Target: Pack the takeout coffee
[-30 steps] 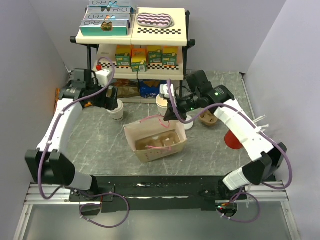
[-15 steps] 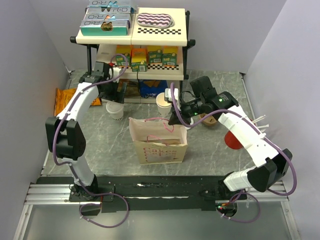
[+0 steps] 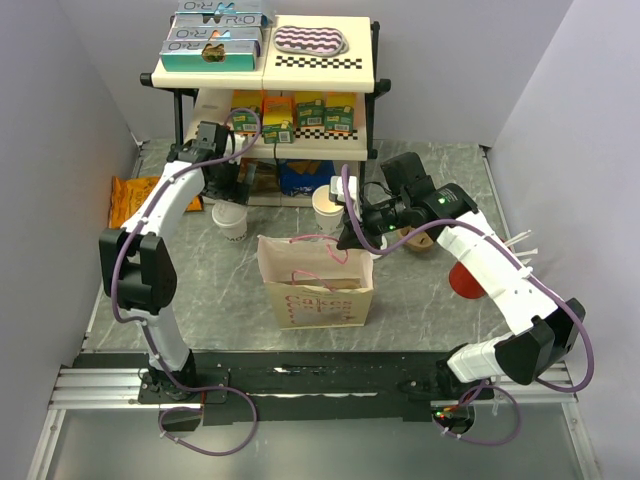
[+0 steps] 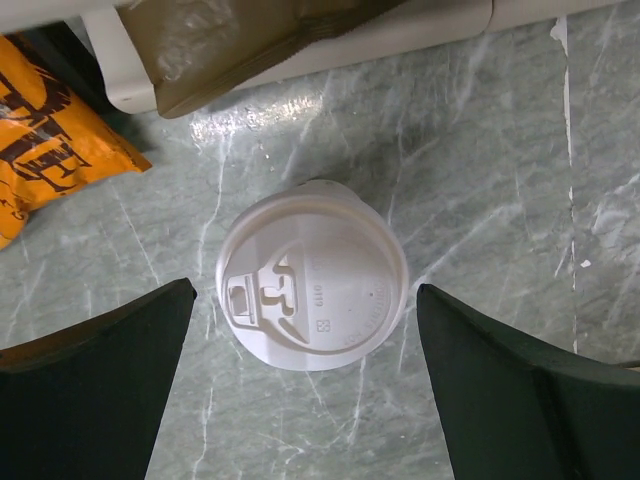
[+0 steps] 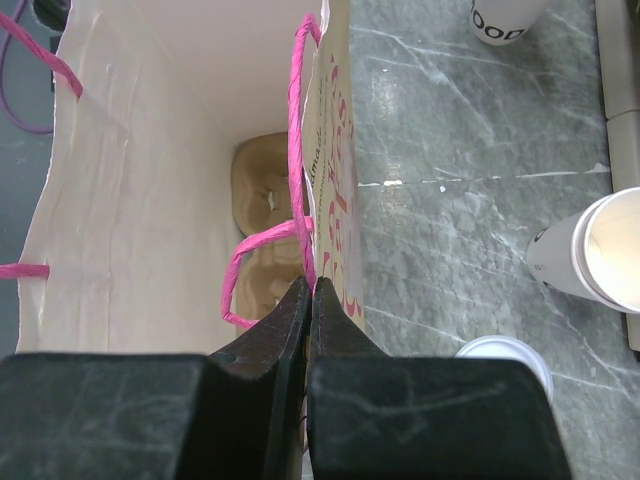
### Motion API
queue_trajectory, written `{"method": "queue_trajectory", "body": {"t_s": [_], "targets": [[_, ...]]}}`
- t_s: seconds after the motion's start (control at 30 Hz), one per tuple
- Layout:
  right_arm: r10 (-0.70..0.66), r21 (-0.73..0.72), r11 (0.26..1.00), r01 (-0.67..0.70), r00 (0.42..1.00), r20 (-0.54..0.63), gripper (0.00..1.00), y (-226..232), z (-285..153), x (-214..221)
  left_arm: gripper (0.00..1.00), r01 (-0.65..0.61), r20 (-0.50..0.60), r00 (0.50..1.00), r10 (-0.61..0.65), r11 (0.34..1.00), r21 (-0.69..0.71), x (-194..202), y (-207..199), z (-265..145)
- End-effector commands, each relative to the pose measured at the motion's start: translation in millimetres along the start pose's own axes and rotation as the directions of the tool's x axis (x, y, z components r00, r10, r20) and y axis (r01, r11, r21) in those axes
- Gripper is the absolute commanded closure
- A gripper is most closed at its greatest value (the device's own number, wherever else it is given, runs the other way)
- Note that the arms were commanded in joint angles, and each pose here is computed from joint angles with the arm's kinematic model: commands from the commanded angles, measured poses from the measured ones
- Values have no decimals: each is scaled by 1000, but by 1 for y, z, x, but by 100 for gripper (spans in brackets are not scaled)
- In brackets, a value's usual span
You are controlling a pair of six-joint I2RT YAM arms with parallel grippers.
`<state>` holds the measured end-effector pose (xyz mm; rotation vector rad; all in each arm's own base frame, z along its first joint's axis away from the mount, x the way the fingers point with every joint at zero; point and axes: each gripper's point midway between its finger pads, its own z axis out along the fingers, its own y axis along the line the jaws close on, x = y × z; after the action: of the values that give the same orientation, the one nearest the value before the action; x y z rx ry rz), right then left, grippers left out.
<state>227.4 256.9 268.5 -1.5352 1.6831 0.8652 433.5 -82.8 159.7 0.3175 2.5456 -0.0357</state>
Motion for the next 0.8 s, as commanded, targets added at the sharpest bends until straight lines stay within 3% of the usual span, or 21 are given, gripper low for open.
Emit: {"method": "queue_trajectory", "body": {"t_s": [0.0, 0.37, 0.77], "targets": [[-21, 27, 999, 21, 999, 25, 100, -2, -7, -9, 1, 21, 12, 1000, -21, 1000, -18, -9, 2, -5], [-18, 26, 1000, 17, 1000, 23, 100, -7, -4, -11, 1, 20, -86, 996, -22, 1000, -16, 16, 1, 12], [-22, 33, 999, 21, 999, 24, 100, -10, -3, -12, 6, 23, -84, 996, -23, 1000, -3, 14, 0, 12]]}}
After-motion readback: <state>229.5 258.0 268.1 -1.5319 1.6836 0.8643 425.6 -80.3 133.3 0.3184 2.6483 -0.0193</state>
